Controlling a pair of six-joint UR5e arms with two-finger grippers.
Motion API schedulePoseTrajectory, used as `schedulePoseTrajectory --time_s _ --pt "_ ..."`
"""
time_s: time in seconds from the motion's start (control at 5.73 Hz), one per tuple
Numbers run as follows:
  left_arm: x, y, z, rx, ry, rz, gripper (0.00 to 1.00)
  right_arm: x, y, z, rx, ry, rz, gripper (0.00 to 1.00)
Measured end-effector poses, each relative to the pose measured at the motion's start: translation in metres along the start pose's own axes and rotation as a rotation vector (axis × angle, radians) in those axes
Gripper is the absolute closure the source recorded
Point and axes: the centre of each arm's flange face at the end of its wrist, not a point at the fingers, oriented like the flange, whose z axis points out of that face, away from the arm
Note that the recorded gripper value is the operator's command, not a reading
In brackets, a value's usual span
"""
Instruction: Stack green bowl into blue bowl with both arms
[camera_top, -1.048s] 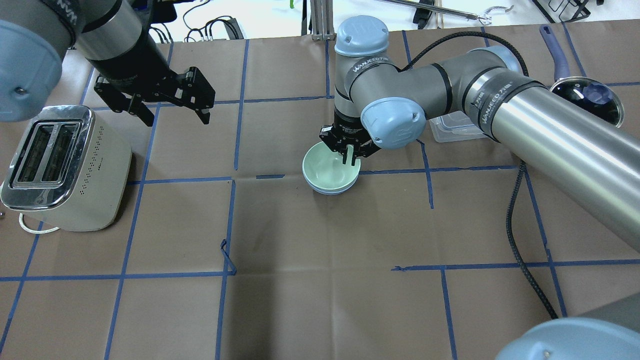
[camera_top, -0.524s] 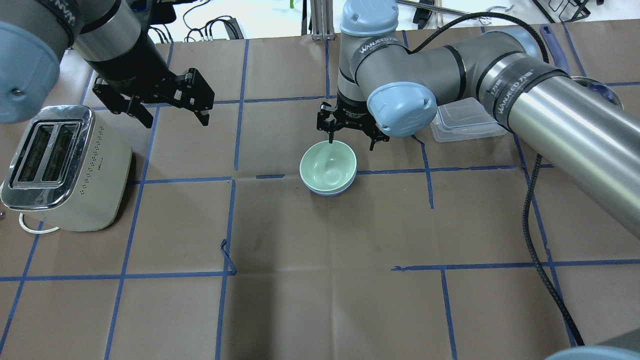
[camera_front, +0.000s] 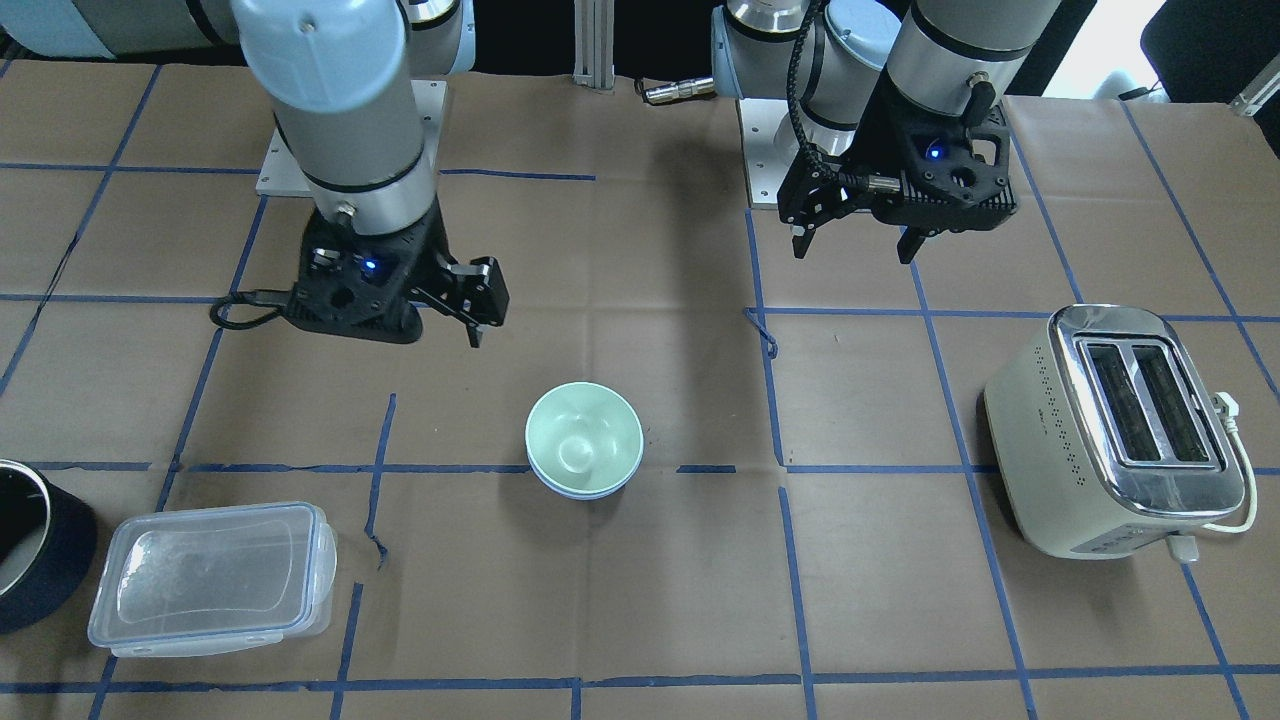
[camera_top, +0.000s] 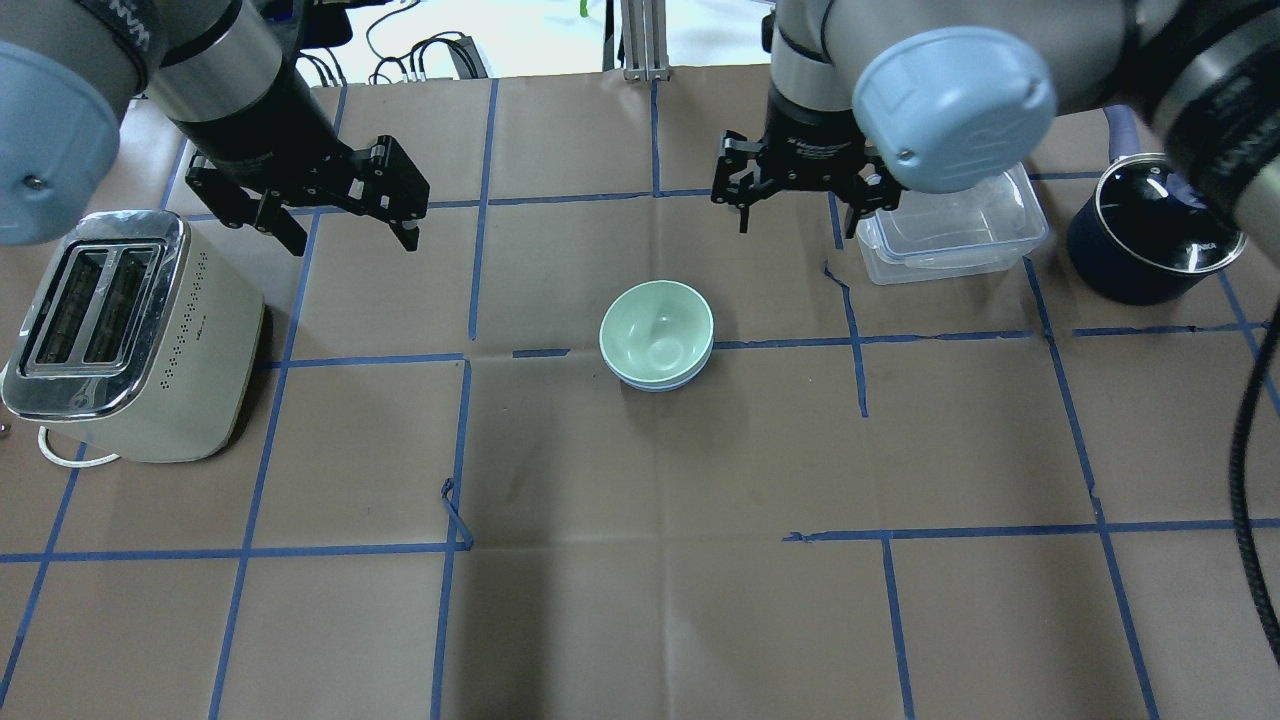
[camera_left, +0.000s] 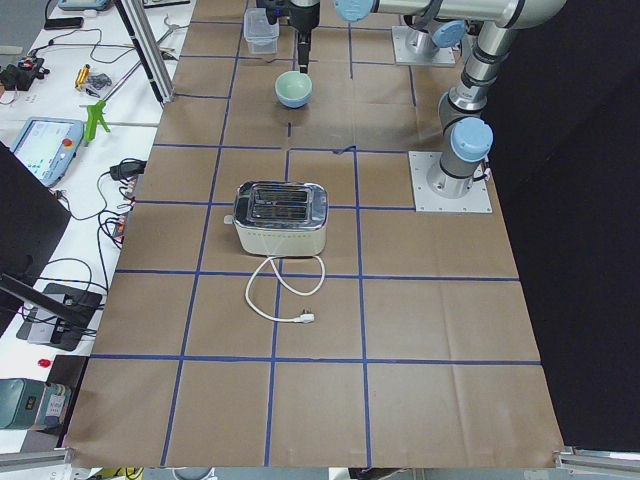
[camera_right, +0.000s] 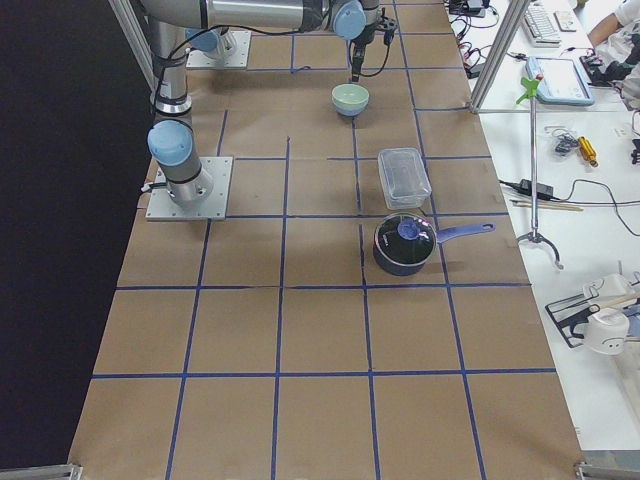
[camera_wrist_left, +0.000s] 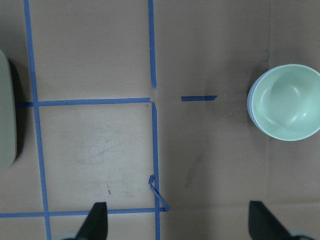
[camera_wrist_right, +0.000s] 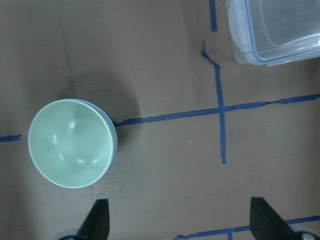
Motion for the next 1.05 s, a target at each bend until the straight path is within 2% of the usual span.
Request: schedulePoseTrajectory --time_s 0.35,1.05 --pt "0.000 -0.003 0.004 -0.002 0.002 -0.003 0.02 0.059 0.017 -0.023 0.006 0.007 0.000 0.00" --pt "0.000 -0.003 0.005 -0.009 -0.001 -0.003 0.02 0.068 0.020 -0.034 0.002 -0.002 0.006 0.00"
